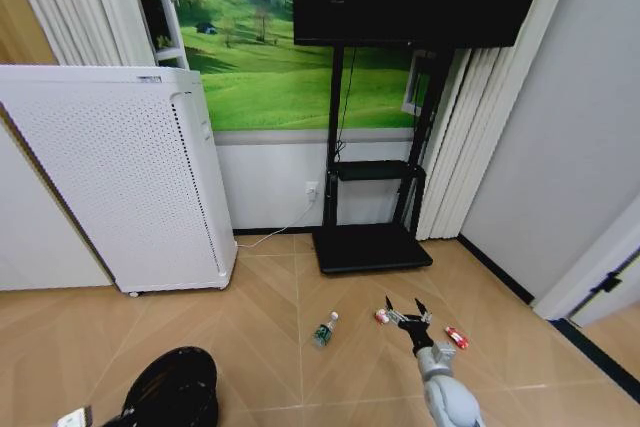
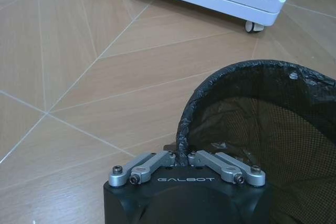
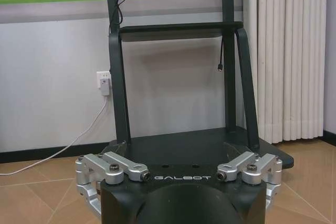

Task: Pick up the trash bin and place the garbage on the floor into it.

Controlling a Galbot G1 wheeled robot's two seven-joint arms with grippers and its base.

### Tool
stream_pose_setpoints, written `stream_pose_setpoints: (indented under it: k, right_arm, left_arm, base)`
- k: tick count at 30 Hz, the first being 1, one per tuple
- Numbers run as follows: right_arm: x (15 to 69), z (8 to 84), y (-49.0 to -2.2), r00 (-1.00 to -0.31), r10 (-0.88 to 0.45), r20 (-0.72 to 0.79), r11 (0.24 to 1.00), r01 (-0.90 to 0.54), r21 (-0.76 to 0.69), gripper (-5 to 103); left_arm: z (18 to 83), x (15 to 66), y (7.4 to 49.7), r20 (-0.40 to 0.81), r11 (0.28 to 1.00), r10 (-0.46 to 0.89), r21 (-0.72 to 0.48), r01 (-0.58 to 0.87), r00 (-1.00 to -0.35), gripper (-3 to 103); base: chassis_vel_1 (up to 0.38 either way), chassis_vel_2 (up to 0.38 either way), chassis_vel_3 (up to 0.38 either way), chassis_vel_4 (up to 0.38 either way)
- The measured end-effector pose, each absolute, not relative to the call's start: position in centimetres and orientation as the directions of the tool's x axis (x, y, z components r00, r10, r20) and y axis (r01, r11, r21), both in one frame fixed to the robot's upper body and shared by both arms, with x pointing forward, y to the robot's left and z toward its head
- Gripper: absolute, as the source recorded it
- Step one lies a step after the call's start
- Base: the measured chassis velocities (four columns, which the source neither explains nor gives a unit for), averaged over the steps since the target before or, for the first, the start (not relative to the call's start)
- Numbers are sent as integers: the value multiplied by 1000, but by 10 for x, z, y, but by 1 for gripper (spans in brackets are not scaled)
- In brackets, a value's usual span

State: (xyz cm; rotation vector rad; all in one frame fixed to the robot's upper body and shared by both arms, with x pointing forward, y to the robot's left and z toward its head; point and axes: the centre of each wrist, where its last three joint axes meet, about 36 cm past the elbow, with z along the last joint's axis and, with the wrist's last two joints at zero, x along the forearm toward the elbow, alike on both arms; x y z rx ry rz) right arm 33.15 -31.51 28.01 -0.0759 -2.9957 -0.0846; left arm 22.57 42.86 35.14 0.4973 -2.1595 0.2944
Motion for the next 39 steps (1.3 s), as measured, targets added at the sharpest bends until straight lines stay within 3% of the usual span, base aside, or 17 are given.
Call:
stream_pose_setpoints:
  k: [5, 8, 11, 18, 29, 39]
  right_arm:
    - [330, 280, -314, -988, 53, 145, 997, 62, 52, 100]
    - [330, 283, -313, -988, 58, 144, 996, 67, 53, 100]
    - [331, 288, -312, -988, 65, 142, 996, 73, 53, 100]
    - [328, 297, -309, -988, 76, 134, 995, 84, 58, 100]
    - [324, 317, -299, -988, 79, 136, 993, 90, 74, 100]
    - [325, 321, -292, -986, 87, 139, 990, 102, 102, 100]
  left_arm:
    - [349, 235, 424, 789, 902, -228, -50, -429, -571, 4]
    - [344, 244, 421, 741, 912, -237, -53, -406, -629, 4]
    - [338, 267, 419, 577, 930, -277, -41, -366, -768, 4]
    - [353, 295, 416, 408, 950, -259, -55, -306, -875, 4]
    - [382, 317, 402, 172, 991, -132, 7, -133, -976, 4]
    - [403, 319, 386, 93, 999, -40, 36, -37, -995, 4]
  base:
    - [0, 0, 0, 0]
    - [0, 0, 0, 0]
    - [0, 0, 0, 0]
    - [0, 0, 0, 0]
    - [0, 0, 0, 0]
    - [0, 0, 0, 0]
